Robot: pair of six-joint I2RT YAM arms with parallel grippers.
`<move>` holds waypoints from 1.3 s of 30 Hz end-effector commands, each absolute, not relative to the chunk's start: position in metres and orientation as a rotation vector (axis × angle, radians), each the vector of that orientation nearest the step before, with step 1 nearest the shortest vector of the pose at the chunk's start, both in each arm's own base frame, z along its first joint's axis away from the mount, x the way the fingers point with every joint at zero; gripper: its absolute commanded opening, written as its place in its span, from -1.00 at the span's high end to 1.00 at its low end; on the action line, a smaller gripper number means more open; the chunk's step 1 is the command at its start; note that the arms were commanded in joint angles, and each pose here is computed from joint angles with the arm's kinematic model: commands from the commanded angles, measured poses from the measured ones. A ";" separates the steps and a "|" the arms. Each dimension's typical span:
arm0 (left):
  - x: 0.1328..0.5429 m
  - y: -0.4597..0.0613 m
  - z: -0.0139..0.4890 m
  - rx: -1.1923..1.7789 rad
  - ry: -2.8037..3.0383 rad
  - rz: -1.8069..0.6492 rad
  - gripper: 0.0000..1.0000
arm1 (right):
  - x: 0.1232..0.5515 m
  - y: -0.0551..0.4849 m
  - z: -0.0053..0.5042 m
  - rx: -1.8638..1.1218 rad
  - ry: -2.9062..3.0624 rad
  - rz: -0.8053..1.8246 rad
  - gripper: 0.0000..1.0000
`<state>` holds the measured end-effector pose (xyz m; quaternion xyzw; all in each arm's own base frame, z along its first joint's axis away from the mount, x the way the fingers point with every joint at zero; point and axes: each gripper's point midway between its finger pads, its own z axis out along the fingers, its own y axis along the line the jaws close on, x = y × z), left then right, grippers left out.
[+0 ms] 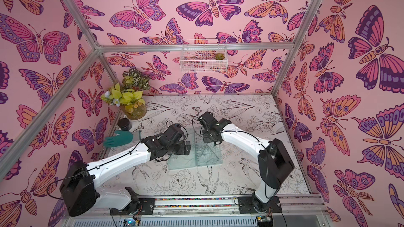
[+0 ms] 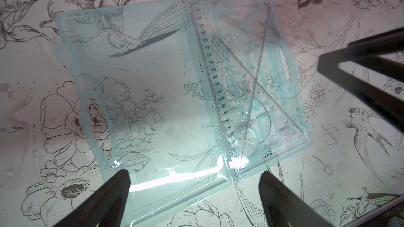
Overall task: Open the ruler set and take out the ruler
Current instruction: Pick up the ruler from the ruler set bag.
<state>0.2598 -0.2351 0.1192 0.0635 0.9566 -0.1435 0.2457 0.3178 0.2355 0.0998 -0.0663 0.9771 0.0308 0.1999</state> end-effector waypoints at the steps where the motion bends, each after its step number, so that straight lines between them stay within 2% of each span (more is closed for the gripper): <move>1: 0.264 -0.242 0.126 0.145 2.575 -0.439 -0.89 | 0.321 0.234 0.087 -0.151 2.786 0.032 0.13; 8: 0.263 -0.237 0.128 0.146 2.550 -0.431 -0.90 | 0.334 0.245 0.059 -0.078 2.821 0.010 0.10; 24: 0.262 -0.230 0.127 0.147 2.529 -0.417 -0.90 | 0.357 0.247 0.041 0.160 2.803 0.024 0.11; 39: 0.261 -0.226 0.126 0.148 2.527 -0.406 -0.90 | 0.366 0.252 0.025 0.222 2.825 0.027 0.23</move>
